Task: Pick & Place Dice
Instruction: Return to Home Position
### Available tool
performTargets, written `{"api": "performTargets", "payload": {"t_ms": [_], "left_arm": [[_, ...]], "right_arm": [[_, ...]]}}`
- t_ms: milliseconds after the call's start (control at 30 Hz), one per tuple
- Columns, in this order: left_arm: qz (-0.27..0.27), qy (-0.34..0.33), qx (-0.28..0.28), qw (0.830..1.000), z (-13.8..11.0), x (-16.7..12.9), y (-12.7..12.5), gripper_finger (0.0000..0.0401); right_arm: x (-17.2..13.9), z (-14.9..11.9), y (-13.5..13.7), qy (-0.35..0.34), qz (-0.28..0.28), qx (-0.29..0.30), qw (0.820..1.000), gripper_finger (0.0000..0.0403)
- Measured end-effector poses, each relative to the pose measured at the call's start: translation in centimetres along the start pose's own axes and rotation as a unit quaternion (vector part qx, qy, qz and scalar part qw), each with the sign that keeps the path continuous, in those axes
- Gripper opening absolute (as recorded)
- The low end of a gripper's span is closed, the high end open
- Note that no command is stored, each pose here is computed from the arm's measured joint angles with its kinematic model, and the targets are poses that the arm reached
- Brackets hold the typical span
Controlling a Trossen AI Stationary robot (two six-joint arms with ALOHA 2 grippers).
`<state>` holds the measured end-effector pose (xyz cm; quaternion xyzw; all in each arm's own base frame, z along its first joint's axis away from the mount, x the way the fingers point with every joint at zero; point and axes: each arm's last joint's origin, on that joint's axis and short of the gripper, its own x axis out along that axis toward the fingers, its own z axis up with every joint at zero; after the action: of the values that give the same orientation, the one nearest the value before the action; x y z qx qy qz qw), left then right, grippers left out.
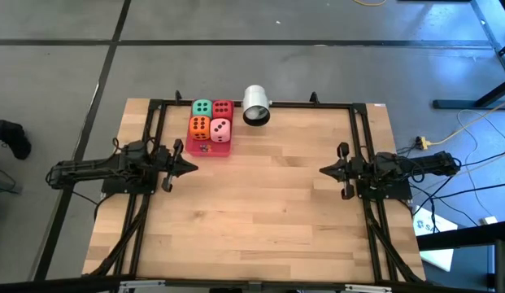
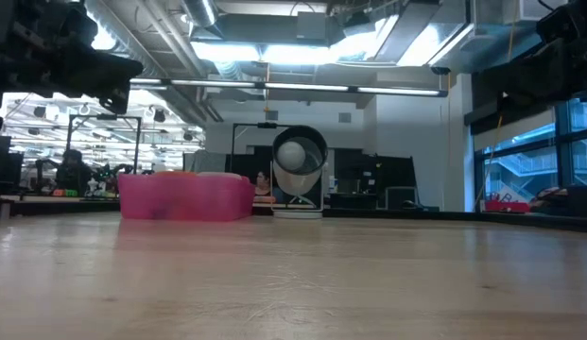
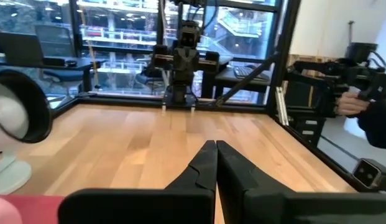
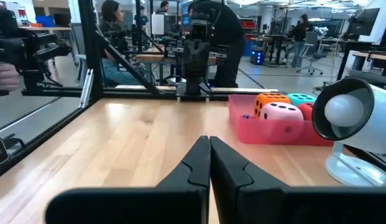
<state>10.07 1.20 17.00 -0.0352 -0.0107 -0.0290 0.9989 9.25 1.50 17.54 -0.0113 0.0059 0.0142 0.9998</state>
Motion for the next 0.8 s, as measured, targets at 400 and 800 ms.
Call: {"api": "performTargets", "payload": {"t_ms": [400,800], "left_arm": [[0.060,0.026,-0.009,0.998,-0.58,-0.01,0.39,0.0002],[0.060,0.027,-0.010,0.998,-0.62,-0.01,0.39,0.0003]], "right_arm": [[0.00,0.00,-0.02,0.000,-0.002,-0.022,1.000,0.0019],[0.00,0.00,-0.03,0.000,-0.002,-0.023,1.000,0.0020]]}}
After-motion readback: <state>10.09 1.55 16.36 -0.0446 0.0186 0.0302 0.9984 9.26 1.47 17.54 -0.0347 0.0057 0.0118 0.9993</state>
